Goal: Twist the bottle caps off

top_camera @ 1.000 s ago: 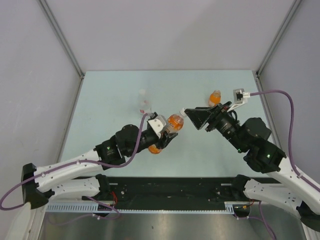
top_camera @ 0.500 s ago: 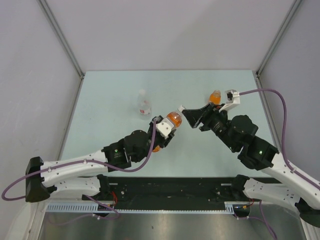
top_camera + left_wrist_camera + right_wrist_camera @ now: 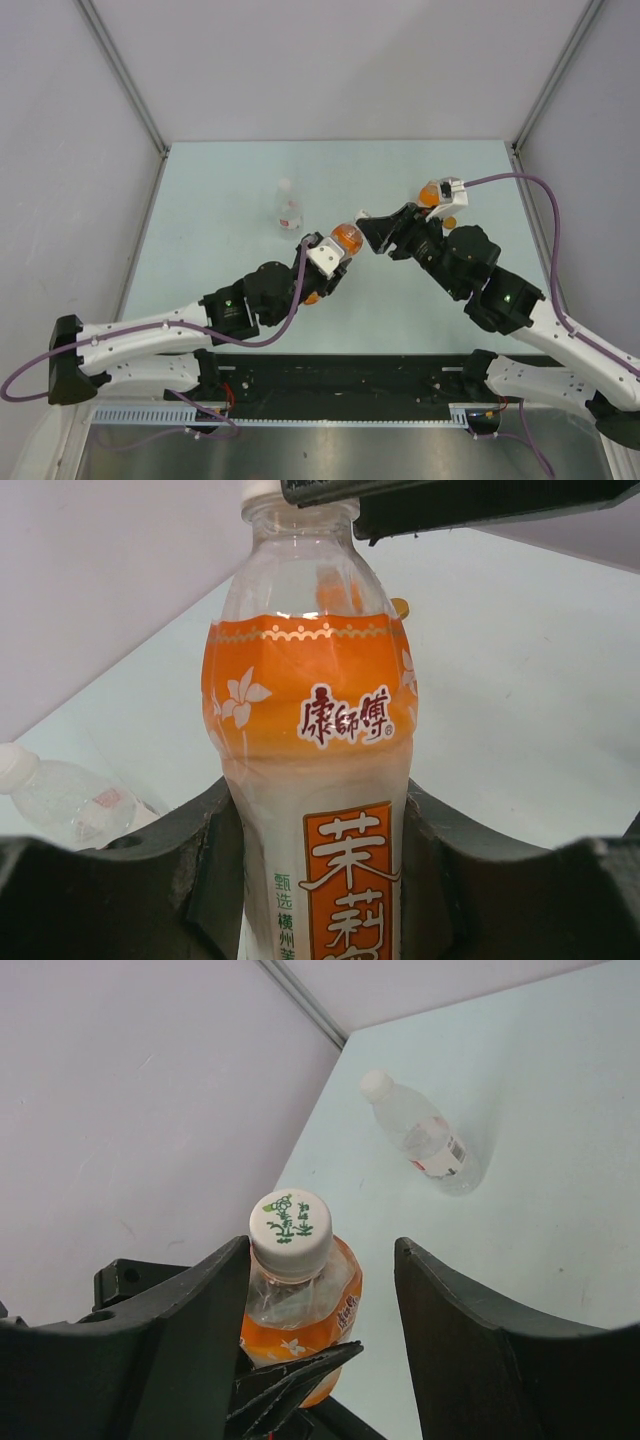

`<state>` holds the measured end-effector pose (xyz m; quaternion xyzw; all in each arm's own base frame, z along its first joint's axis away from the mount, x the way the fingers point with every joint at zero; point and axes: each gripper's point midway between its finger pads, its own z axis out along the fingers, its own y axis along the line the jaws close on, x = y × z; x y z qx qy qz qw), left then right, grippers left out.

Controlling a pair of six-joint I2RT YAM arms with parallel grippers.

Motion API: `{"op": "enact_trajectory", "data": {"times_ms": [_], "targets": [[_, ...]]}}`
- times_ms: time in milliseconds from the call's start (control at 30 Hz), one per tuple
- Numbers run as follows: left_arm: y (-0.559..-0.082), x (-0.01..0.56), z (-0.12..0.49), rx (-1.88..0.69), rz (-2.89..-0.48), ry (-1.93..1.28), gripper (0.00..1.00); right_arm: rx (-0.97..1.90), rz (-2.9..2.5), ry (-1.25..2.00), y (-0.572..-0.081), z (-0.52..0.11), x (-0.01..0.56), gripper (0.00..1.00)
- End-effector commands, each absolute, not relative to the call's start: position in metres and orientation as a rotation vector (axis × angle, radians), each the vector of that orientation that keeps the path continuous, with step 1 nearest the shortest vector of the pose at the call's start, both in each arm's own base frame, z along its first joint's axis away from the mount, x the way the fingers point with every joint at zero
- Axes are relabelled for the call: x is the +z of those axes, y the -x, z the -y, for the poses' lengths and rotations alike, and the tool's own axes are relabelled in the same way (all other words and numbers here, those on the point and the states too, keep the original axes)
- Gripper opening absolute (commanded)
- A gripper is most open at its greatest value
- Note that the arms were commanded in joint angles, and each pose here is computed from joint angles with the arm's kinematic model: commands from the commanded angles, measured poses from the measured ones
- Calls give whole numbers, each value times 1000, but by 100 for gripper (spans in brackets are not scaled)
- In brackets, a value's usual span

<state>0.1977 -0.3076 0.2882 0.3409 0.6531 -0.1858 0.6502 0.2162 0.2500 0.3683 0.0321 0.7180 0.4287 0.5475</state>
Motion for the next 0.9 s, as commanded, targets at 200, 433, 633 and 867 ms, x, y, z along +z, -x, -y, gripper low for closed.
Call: {"op": "enact_trajectory", "data": {"times_ms": [200, 433, 633, 867], "targets": [[-194, 309, 305, -460, -1438, -737, 0, 1070, -1573, -99, -220, -251, 409, 62], [-194, 309, 304, -458, -1438, -734, 0, 1090, -1568, -74, -220, -258, 410, 55], [-194, 308, 303, -453, -1436, -736, 0, 1093, -1557, -74, -221, -259, 412, 35], [-191, 312, 302, -478, -1426, -727, 0, 1087, -1539, -59, -220, -256, 412, 0]]}}
